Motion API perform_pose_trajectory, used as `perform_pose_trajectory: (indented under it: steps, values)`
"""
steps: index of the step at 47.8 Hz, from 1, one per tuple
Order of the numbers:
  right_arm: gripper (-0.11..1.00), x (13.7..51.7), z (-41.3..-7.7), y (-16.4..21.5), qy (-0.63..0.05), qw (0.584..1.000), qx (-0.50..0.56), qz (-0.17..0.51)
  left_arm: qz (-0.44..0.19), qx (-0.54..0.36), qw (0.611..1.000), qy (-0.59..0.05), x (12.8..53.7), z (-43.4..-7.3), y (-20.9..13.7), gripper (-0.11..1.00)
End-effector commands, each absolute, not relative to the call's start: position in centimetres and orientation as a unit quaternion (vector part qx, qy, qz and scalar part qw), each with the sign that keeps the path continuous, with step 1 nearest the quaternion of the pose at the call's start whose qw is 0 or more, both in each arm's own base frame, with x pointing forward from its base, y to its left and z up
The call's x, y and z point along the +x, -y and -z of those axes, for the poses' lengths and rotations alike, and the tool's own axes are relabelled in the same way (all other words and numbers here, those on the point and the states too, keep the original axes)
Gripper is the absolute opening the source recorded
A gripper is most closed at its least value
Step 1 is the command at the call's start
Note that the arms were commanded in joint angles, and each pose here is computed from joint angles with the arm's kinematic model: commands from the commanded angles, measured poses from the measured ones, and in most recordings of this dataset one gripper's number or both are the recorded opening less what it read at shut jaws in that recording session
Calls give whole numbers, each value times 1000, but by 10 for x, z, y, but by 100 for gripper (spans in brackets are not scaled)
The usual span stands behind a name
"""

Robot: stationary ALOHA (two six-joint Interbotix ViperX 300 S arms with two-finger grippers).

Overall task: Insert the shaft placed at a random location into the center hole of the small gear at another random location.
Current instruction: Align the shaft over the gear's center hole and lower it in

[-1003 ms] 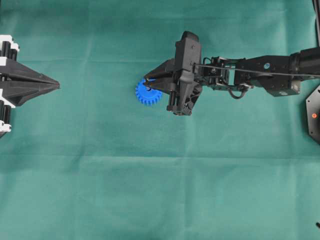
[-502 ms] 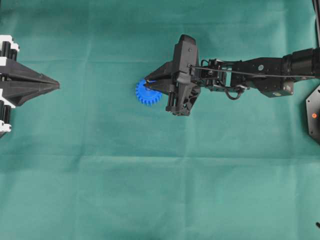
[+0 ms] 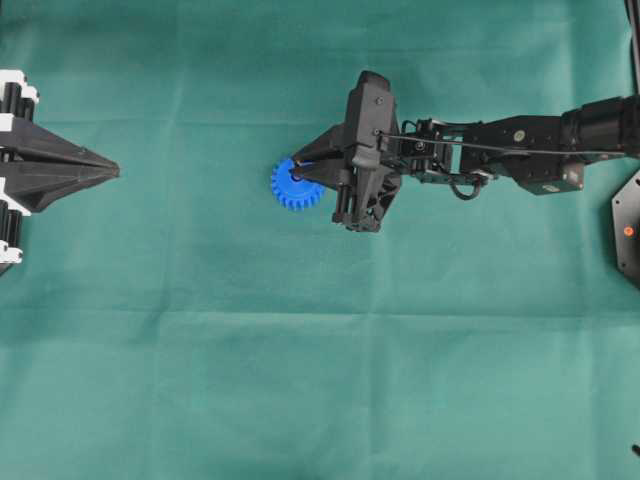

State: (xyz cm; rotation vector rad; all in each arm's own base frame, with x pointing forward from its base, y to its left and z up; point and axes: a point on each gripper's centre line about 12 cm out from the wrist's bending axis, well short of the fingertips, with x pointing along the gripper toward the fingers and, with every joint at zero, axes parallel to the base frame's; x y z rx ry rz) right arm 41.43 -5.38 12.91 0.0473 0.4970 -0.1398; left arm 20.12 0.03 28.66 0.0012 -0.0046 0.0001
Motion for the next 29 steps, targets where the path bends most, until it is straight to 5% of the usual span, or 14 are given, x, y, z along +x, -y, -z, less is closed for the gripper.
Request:
perform_pose_trajectory:
  steps: [1, 29]
  values:
    - [14, 419, -137, 56, -228, 971, 27, 73, 0, 1, 1000, 8, 203, -291, 0, 0]
    - [14, 422, -122, 55, -237, 969, 25, 70, 4, 1, 1000, 5, 203, -289, 1, 0]
